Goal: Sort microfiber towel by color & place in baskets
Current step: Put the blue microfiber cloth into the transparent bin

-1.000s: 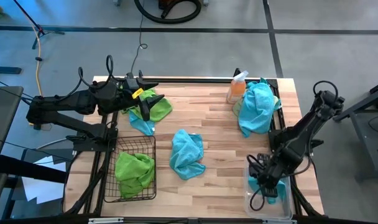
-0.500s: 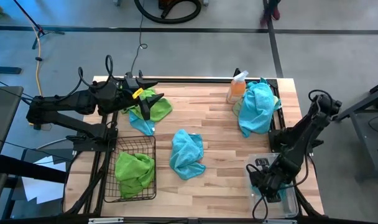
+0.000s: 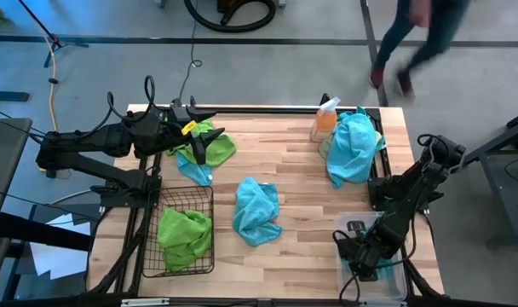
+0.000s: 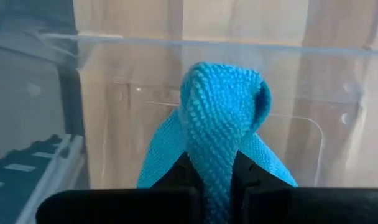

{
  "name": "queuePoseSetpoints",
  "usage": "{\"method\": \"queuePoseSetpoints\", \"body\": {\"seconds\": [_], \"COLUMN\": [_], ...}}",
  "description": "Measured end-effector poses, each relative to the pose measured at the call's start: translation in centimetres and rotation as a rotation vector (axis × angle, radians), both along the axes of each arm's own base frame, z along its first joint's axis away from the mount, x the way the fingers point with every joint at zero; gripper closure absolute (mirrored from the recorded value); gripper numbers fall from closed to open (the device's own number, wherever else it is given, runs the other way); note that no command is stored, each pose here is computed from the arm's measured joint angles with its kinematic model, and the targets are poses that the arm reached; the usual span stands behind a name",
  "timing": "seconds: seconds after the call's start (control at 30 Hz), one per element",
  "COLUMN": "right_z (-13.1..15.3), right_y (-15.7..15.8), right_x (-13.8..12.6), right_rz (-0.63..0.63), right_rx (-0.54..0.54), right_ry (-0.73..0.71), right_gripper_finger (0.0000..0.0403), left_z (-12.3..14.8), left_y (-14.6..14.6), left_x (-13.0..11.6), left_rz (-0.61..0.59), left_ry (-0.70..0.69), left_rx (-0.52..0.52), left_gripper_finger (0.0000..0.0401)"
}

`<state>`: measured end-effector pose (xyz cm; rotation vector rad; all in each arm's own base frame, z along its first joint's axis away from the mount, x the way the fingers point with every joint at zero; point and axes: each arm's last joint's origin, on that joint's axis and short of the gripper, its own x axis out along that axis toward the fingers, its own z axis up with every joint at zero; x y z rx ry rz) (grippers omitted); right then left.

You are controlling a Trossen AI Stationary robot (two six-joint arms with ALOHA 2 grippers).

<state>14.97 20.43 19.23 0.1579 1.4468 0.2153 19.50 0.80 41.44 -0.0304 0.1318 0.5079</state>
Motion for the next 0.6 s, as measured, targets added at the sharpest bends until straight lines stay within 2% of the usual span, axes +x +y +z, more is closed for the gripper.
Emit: {"method": "queuePoseSetpoints", "body": {"seconds": [0.13, 0.27, 0.43, 0.6], "right_z": [0.0, 0.1, 0.9, 1.9], "right_y": [0.0, 0.0, 0.3, 0.6], "right_x": [0.0, 0.0, 0.1, 0.3], "right_rz": [-0.066, -0.123, -0.090, -0.066], "right_rx": [0.022, 0.036, 0.055, 0.062], "right_ry": [0.032, 0.061, 0.073, 0.061], "right_gripper_finger": [0.0364, 0.0302, 0.0222, 0.0183], "left_z": [0.0, 0.0, 0.0, 0.0], "left_y": [0.0, 0.0, 0.0, 0.0], "left_x": [0.0, 0.0, 0.0, 0.0], "left_rz": [0.000, -0.001, -0.001, -0.001], "left_ry": [0.000, 0.000, 0.001, 0.001], "left_rx": [0.001, 0.001, 0.001, 0.002], "left_gripper_finger": [0.0151, 0.0151, 0.0151, 0.0151]}}
